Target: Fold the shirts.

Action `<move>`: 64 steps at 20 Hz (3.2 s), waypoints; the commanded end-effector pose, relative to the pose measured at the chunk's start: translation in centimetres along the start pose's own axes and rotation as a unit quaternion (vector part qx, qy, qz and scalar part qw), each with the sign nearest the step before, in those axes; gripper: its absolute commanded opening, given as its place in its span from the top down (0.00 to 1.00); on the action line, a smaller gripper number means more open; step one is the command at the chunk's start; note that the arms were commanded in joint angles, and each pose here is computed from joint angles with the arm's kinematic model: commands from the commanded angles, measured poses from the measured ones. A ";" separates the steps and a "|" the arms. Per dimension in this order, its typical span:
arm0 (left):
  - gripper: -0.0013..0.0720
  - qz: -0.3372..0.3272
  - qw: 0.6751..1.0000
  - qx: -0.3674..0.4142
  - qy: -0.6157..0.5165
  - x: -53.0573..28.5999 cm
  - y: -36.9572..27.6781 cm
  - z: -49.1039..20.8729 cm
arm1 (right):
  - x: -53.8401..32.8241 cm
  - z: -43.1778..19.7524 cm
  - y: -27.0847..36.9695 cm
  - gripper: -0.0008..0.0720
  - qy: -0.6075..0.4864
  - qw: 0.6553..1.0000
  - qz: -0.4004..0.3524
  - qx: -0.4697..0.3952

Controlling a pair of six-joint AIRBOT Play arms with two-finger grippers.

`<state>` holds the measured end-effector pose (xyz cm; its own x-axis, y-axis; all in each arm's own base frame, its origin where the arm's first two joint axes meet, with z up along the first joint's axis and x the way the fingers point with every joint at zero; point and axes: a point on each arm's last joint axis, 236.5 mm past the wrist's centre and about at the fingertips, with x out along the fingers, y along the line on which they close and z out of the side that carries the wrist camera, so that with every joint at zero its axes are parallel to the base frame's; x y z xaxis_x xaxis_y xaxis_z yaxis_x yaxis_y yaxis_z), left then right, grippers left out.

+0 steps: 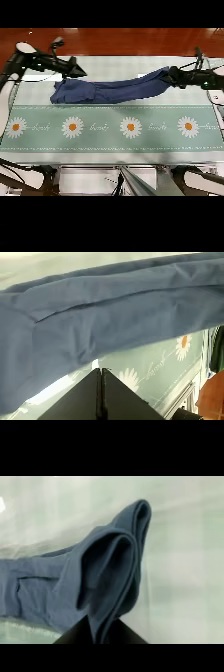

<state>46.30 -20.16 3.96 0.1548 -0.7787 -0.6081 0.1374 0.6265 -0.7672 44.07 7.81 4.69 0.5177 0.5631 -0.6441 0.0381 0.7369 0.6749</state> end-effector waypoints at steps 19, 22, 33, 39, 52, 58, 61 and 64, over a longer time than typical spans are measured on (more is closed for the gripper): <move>0.94 -0.017 0.985 0.088 0.145 21.6 -13.6 -16.6 | -19.6 -8.0 6.4 0.96 -0.074 0.982 -0.138 -0.107; 0.94 -0.015 0.986 0.064 0.154 24.0 -14.2 -19.0 | -20.6 -8.9 7.0 0.96 -0.083 0.982 -0.136 -0.104; 0.94 0.022 0.995 0.087 0.040 16.0 -12.0 -8.6 | -20.7 -5.7 9.0 0.96 -0.150 0.979 -0.099 -0.097; 0.94 0.070 0.978 0.093 -0.172 -7.4 -10.5 2.6 | -10.0 -3.8 12.7 0.96 -0.092 0.988 -0.021 -0.124; 0.94 0.090 0.963 0.146 -0.208 -18.9 -14.3 -2.4 | 18.5 -15.5 18.1 0.38 -0.021 0.998 0.059 -0.031; 0.94 0.157 0.959 0.142 -0.186 -17.8 -10.1 -1.9 | 9.0 -13.2 9.0 0.32 0.111 0.960 -0.074 -0.245; 0.94 0.172 0.957 0.141 -0.184 -17.8 -9.3 -1.7 | -1.7 -8.6 -3.3 0.32 0.157 0.909 -0.279 -0.268; 0.94 0.172 0.958 0.141 -0.181 -17.8 -9.3 -1.9 | -7.4 -9.8 -11.3 0.32 0.174 0.925 -0.315 -0.124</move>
<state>40.42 -12.53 21.93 0.5633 -0.5094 -0.6505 0.2747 0.8580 -0.4339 37.22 8.66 -0.26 0.3237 0.1845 -0.9280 -0.1565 0.9777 0.1398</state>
